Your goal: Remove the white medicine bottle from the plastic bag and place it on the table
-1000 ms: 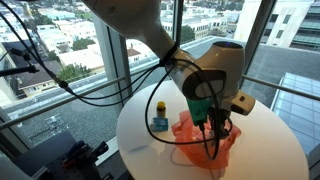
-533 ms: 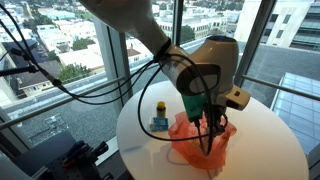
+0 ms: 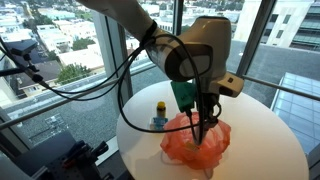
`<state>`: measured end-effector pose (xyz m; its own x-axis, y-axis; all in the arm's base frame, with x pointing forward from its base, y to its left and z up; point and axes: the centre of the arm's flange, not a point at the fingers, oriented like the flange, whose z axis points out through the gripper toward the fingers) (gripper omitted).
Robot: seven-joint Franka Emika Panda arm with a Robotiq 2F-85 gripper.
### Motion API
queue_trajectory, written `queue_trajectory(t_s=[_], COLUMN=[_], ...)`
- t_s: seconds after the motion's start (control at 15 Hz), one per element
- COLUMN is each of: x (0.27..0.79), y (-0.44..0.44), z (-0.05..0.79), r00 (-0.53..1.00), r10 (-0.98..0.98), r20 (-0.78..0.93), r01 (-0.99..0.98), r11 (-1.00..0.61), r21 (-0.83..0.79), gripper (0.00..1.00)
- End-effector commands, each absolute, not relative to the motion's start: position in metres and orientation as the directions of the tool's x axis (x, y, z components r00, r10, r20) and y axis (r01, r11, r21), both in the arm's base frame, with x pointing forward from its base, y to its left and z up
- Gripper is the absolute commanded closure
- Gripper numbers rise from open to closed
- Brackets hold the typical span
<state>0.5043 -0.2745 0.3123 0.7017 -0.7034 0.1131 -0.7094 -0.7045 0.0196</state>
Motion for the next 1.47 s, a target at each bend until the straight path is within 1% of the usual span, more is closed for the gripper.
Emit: queue_trajectory(t_s=[0.0,0.33,0.93,1.13,1.4], x=[0.484,0.471,0.432,0.416,0.399], y=[-0.269,-0.266,-0.269,-0.274,-0.277], z=[0.338,0.360,0.404,0.410,0.403], r00=[0.704,0.722,0.716,0.715,0.718], r10=[-0.704,-0.688,-0.679,-0.679,-0.683], r20=[0.094,0.078,0.163,0.170,0.139], r01=[-0.709,-0.692,-0.692,-0.694,-0.694], r11=[-0.704,-0.721,-0.721,-0.718,-0.717], r21=[0.038,0.044,0.038,0.049,0.066], gripper=[0.90,0.90,0.90,0.90,0.90])
